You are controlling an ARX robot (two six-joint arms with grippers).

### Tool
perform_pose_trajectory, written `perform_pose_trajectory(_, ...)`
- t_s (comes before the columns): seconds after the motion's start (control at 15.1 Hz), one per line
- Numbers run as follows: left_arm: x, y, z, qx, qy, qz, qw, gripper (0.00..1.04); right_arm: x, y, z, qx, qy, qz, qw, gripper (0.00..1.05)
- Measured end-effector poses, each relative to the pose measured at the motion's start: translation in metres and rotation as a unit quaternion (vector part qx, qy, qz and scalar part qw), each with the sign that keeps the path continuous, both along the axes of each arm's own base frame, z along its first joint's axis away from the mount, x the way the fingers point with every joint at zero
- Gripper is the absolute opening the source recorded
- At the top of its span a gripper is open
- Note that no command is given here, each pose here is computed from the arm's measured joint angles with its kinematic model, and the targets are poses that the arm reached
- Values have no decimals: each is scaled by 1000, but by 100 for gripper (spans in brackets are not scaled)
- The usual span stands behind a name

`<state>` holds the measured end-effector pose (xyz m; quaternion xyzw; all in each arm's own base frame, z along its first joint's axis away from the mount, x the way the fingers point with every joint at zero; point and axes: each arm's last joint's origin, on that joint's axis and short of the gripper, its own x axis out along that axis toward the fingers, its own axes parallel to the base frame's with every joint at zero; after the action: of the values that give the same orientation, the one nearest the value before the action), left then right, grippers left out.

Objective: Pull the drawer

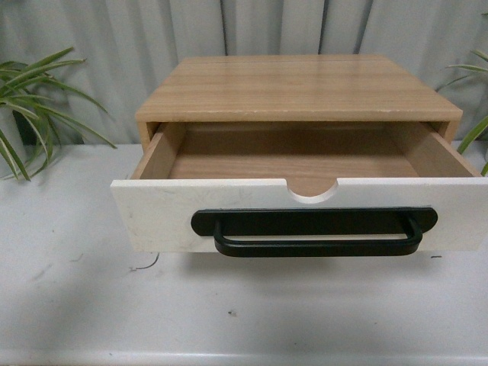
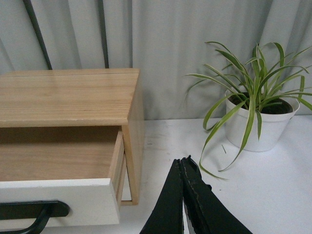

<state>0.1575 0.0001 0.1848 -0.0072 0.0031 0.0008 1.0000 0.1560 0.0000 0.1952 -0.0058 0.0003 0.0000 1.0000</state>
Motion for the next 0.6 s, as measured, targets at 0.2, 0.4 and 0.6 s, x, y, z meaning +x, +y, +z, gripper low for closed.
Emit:
perform_pose_trajectory(0.2,-13,0,-7,0,3,0,1000,2,-12,0,-11,0,5,0,1000,2)
perform_pose_trajectory(0.4,-23,0,-12,0,-9,0,1000,2,-22,0,-16,0,2,0,1000,2)
perform_pose_trajectory(0.6,-30,0,-17,0,-4,0,1000,2,-30,0,-20,0,-1,0,1000,2)
